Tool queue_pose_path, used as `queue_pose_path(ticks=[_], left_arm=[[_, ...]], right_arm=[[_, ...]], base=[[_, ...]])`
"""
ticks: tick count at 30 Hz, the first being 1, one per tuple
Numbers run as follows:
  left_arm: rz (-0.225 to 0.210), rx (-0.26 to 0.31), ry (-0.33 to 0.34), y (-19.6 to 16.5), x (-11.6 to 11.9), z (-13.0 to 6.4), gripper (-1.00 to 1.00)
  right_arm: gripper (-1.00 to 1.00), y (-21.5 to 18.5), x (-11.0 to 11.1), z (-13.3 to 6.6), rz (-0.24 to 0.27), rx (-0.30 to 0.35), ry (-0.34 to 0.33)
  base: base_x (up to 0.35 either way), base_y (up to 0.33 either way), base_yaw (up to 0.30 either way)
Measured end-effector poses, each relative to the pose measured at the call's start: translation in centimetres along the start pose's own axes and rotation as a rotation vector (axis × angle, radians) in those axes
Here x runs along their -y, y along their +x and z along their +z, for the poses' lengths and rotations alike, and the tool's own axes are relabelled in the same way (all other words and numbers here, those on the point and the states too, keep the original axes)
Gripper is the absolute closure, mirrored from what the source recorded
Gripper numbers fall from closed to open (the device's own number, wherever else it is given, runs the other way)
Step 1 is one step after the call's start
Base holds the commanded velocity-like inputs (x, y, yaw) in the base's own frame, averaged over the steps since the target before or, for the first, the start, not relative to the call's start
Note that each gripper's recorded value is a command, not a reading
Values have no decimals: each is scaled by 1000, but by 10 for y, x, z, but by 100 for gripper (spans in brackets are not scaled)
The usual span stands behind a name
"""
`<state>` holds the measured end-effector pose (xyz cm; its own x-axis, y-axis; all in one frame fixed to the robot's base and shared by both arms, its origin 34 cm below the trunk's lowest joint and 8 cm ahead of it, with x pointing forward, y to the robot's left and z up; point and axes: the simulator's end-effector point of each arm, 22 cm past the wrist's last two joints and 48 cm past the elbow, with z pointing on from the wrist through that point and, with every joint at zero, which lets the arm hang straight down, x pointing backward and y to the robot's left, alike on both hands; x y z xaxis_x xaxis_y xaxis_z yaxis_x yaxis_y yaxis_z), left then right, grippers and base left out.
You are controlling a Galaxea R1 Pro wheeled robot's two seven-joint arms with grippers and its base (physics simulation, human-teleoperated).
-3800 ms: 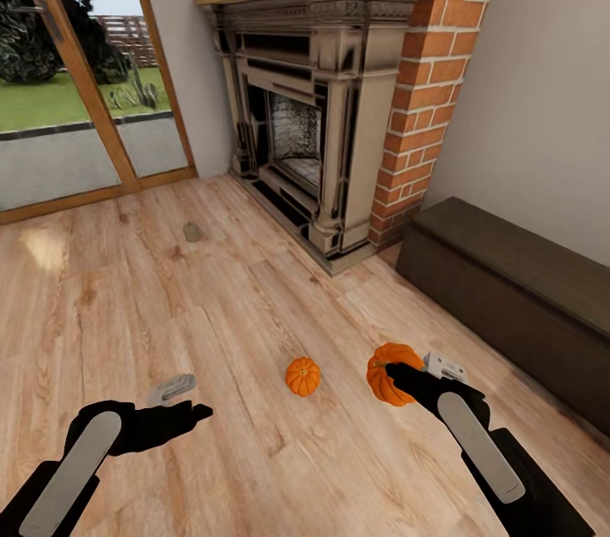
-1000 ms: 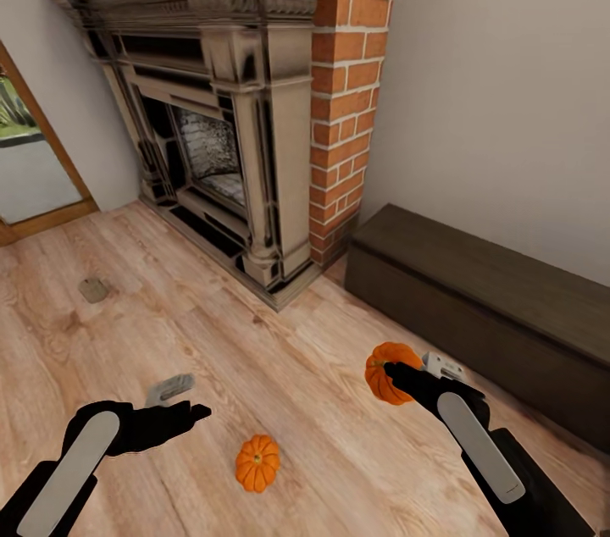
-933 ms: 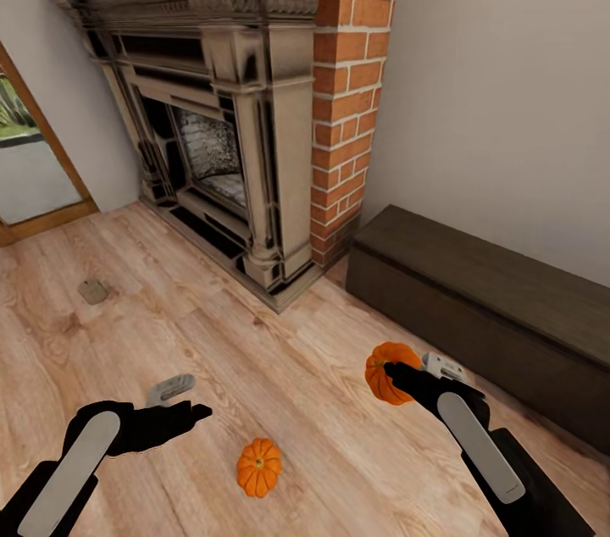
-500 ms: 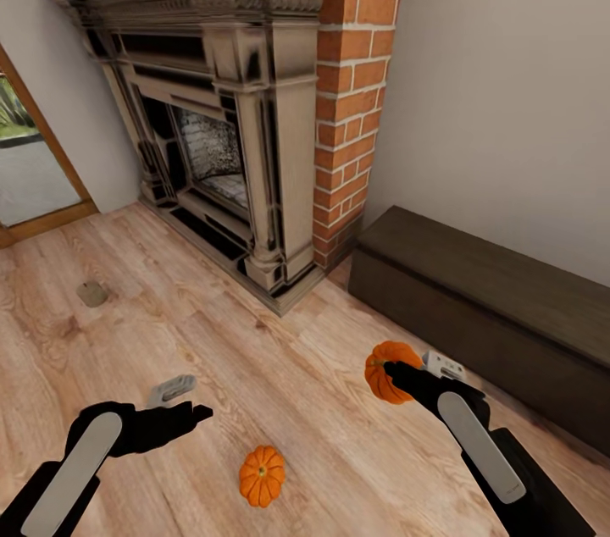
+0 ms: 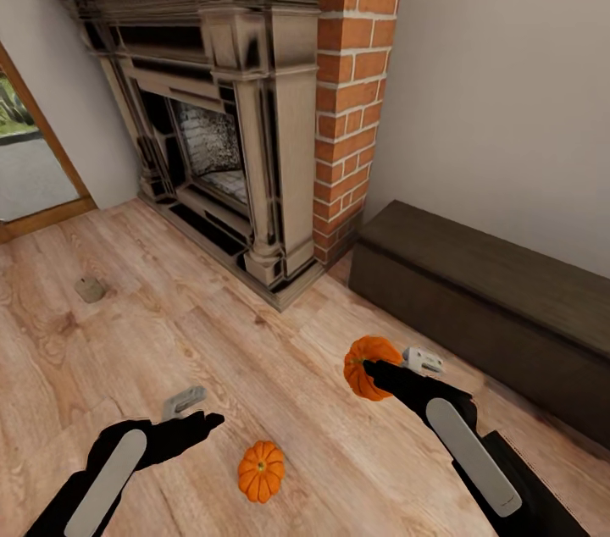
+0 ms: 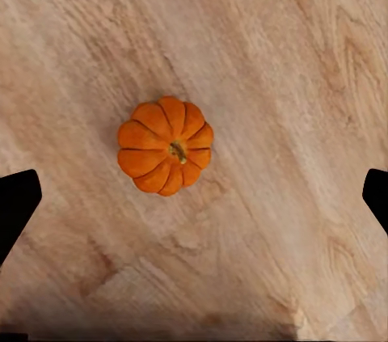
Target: Place each of the two pumpkins and all three candles from the living room inside a cabinet in the living room (use any cabinet), then make sure every cabinet is closed, and position the cauldron so it is next to a table in the living room.
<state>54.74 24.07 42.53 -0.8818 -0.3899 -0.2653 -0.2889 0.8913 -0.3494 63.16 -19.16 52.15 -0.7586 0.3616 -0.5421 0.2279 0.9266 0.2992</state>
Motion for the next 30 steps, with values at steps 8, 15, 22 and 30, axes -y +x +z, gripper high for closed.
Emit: queue_pose_path(ticks=[8, 15, 22, 30], left_arm=[[53, 39, 93, 11, 1, 29, -100], [60, 59, 102, 13, -3, 40, -100], [66, 77, 133, 12, -3, 46, -100], [67, 79, 161, 20, -5, 59, -100]], right_arm=[[100, 7, -42, 6, -21, 10, -193], [100, 17, -43, 15, -25, 13, -221], [100, 26, -38, 25, -21, 18, -222], [100, 37, -30, 36, -15, 24, -221]], base=[[0, 0, 0], [0, 0, 0], [0, 0, 0], [0, 0, 0]])
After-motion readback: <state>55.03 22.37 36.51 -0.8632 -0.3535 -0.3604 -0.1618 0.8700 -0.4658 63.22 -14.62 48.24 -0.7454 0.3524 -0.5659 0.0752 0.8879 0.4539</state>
